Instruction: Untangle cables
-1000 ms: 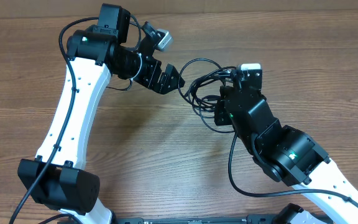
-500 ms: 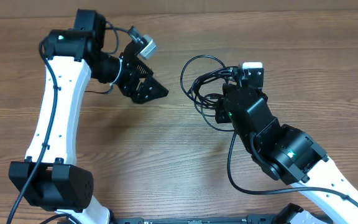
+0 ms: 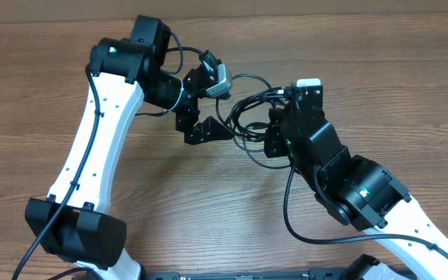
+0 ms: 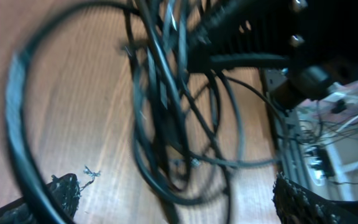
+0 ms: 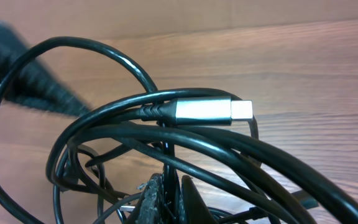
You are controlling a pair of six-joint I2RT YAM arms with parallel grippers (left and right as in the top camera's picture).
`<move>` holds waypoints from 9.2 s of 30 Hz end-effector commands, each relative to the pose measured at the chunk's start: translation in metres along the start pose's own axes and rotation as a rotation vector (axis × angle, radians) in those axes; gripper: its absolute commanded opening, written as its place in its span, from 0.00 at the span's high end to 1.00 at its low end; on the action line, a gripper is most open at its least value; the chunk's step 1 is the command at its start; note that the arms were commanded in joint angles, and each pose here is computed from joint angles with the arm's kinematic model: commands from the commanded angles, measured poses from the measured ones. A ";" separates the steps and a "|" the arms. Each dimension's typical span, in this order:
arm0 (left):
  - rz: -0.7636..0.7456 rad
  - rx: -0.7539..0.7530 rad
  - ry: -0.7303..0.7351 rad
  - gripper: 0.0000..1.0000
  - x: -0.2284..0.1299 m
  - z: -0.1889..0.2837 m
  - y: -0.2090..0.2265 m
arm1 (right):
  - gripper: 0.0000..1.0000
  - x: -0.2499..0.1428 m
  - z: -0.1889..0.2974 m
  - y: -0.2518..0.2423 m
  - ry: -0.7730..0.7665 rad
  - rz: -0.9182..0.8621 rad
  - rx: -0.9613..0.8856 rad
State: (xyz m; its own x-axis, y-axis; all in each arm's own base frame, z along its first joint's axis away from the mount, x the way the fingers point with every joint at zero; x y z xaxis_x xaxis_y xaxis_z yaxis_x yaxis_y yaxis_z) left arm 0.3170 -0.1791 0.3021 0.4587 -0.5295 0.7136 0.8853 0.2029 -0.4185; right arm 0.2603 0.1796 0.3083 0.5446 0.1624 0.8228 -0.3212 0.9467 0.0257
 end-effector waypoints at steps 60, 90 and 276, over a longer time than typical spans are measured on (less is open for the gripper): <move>0.231 0.318 0.001 0.96 0.013 0.012 0.040 | 0.27 0.001 0.009 0.030 0.037 0.000 0.253; 0.252 -0.048 -0.155 0.96 0.033 0.012 -0.009 | 0.10 -0.016 0.000 -0.020 0.084 -0.020 -0.153; 0.325 -0.262 -0.568 0.96 0.037 0.120 0.007 | 0.09 0.027 -0.026 0.012 -0.078 -0.225 0.101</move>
State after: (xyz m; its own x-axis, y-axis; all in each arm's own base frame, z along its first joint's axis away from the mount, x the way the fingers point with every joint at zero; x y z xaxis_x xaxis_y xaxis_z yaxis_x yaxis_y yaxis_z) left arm 0.3620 -0.0954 0.3721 0.7868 0.0502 0.6152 0.6107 0.0807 -0.7877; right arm 0.2942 0.2039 0.3040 0.5769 -0.1068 0.8098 -0.2320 0.9292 0.2877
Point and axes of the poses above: each gripper's point midway between its finger pads, its own z axis back along the fingers, its own y axis along the line the jaws close on, x = y × z, the point moved 5 cm from there along z, back along the fingers, and after that the axes turned 15 degrees about z, right-handed, at the moved point
